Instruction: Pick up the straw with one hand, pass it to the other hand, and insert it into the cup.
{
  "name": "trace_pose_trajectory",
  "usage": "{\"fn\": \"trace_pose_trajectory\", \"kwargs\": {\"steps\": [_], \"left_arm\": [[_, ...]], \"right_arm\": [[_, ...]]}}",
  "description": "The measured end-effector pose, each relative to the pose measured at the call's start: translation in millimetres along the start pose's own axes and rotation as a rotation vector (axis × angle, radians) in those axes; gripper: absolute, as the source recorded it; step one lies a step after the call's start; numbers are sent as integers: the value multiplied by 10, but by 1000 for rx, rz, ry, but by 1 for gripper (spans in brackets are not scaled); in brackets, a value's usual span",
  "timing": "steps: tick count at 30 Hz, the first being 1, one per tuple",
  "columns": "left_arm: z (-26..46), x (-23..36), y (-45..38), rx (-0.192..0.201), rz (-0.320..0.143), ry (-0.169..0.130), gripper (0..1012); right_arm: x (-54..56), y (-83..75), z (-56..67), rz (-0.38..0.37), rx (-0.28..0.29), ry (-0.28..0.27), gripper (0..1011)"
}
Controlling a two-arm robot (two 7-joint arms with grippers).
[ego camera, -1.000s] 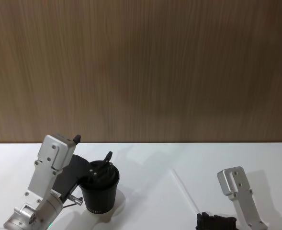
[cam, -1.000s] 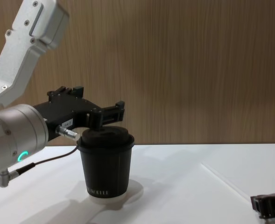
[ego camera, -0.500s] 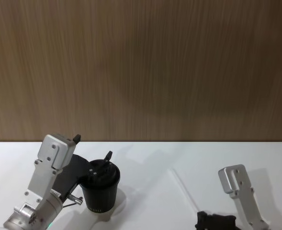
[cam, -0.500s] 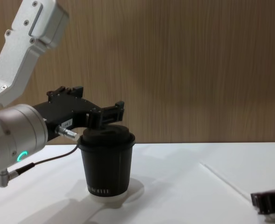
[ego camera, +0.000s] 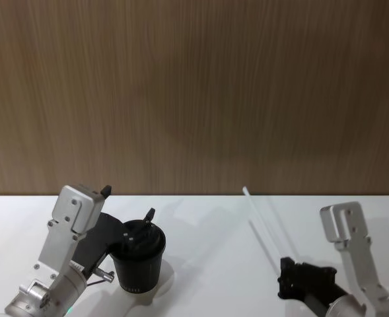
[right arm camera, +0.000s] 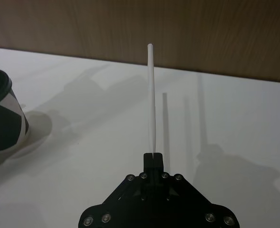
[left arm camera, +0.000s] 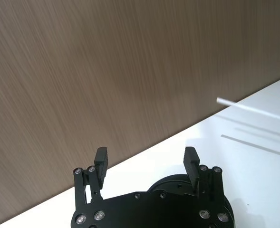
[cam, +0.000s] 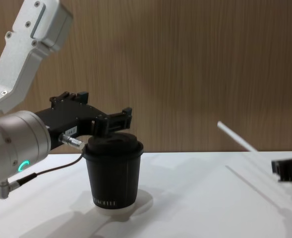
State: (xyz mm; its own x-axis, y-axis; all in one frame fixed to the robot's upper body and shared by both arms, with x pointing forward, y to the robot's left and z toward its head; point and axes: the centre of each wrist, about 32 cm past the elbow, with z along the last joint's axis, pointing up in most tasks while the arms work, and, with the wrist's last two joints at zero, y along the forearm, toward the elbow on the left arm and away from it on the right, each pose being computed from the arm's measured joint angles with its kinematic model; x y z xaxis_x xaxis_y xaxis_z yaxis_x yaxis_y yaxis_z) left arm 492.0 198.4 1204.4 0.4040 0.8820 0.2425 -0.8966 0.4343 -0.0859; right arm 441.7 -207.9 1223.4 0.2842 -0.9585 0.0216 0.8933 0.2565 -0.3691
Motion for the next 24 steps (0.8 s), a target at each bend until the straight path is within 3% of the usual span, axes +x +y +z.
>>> {"fn": "trace_pose_trajectory", "kwargs": {"steps": [13, 24], "left_arm": [[0, 0, 0, 0, 0, 0, 1003], [0, 0, 0, 0, 0, 0, 1003]], "right_arm": [[60, -93, 103, 53, 177, 11, 1], [98, -134, 124, 195, 301, 22, 1]]}}
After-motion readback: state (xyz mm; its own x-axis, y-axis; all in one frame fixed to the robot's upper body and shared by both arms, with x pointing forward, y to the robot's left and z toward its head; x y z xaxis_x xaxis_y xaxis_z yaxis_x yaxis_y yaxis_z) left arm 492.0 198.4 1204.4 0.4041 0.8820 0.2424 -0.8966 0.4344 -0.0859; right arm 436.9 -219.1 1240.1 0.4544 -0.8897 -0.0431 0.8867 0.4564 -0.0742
